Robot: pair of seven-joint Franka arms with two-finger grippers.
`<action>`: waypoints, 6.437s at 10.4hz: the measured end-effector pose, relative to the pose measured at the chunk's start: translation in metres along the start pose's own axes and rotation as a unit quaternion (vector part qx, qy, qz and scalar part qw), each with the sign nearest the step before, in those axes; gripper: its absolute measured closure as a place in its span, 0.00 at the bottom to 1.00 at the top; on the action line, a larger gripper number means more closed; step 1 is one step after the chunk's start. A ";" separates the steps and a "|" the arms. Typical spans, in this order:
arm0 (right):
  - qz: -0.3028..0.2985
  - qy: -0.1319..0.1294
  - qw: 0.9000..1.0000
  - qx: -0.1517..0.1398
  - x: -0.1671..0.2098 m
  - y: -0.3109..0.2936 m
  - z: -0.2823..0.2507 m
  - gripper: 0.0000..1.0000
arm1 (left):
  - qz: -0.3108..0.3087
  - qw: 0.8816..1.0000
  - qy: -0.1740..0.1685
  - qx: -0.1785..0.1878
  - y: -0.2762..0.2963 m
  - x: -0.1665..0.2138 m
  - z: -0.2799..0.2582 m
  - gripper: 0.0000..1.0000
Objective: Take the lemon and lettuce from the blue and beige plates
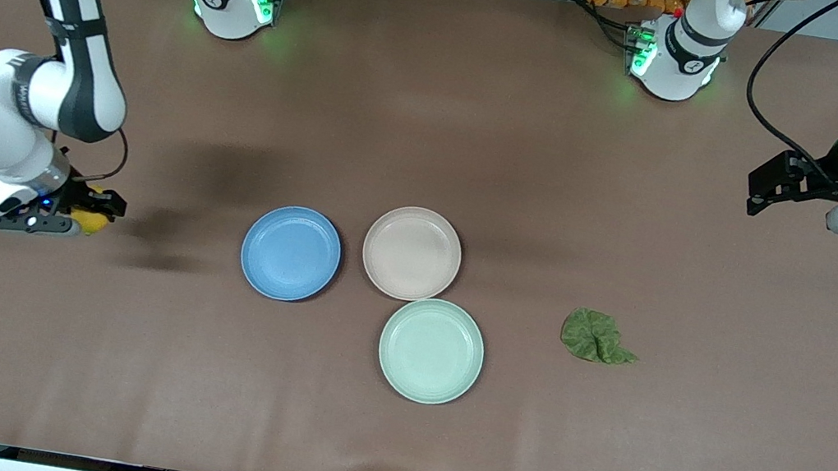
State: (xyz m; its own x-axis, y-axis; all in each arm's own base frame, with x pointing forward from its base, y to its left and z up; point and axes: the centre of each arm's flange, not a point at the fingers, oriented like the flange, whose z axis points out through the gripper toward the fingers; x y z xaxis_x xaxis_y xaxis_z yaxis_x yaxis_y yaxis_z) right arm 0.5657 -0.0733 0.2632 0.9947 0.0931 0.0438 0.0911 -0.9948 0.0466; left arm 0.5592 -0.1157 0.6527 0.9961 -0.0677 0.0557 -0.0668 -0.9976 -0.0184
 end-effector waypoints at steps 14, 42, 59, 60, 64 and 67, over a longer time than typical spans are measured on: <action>0.032 0.014 0.999 0.018 -0.013 -0.047 0.085 0.41 | 0.015 1.000 0.007 -0.003 0.016 -0.002 -0.007 0.00; -0.010 -0.047 0.998 0.050 0.064 -0.016 -0.297 0.00 | 0.013 1.000 0.011 -0.019 0.016 -0.005 -0.015 0.00; 0.019 -0.030 0.999 0.029 0.001 -0.043 -0.371 0.00 | 0.022 1.000 0.012 -0.019 0.016 -0.005 -0.016 0.00; 0.015 -0.029 0.999 0.028 0.000 -0.047 -0.373 0.00 | 0.022 1.000 0.012 -0.019 0.016 -0.005 -0.016 0.00; 0.015 -0.030 0.999 0.016 -0.001 -0.045 -0.372 0.00 | 0.022 0.999 0.014 -0.019 0.015 -0.006 -0.018 0.00; 0.015 -0.031 0.999 0.009 -0.001 -0.043 -0.372 0.00 | 0.022 0.999 0.018 -0.019 0.015 -0.009 -0.022 0.00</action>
State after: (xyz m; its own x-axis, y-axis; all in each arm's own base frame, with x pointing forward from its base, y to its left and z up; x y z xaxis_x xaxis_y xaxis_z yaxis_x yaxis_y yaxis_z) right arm 0.5426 -0.0147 0.6322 0.9980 0.0612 -0.0174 0.0616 -0.9977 0.0291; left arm 0.5483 -0.1305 0.6744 0.9897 -0.1109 0.0906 -0.1128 -0.9935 0.0161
